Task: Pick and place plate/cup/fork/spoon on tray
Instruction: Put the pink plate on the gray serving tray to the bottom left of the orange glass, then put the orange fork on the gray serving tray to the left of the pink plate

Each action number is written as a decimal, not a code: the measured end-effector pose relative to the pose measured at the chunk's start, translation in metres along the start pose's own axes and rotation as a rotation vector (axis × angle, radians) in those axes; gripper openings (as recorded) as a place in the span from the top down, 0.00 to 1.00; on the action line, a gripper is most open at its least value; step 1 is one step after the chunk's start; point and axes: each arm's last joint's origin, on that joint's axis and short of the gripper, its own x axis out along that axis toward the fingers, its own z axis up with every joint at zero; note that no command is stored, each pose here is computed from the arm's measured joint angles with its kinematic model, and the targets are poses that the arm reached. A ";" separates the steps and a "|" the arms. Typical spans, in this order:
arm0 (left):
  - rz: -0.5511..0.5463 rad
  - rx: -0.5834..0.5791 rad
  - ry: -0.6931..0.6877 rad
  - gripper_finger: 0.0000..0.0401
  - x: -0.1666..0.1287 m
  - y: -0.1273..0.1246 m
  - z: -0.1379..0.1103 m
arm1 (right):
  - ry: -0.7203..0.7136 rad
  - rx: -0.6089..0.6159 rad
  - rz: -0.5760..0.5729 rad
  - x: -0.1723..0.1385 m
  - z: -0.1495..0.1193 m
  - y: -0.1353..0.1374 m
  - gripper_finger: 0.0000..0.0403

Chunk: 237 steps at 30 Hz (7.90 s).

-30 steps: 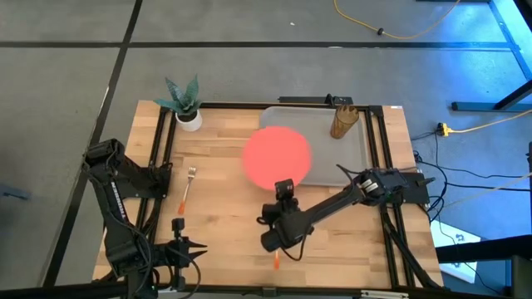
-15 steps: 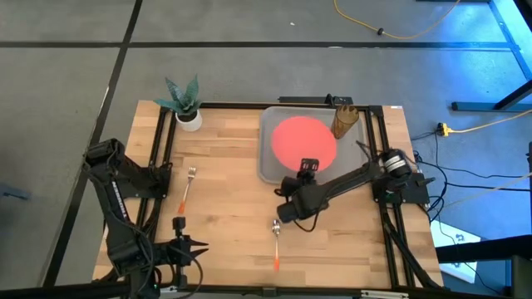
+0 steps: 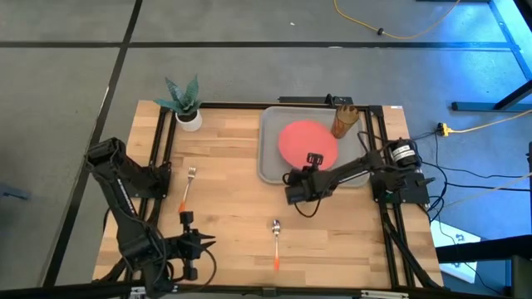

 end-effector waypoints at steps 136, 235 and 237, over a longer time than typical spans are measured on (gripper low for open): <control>0.197 -0.266 0.215 0.89 0.046 0.043 0.015 | -0.094 0.057 0.414 0.089 0.092 -0.087 0.99; 0.617 -0.742 1.193 0.83 0.147 0.197 -0.113 | -0.744 -0.382 0.646 -0.226 0.016 -0.006 0.98; 0.614 -0.739 1.187 0.83 0.148 0.197 -0.115 | -0.744 -0.382 0.645 -0.226 0.016 -0.006 0.98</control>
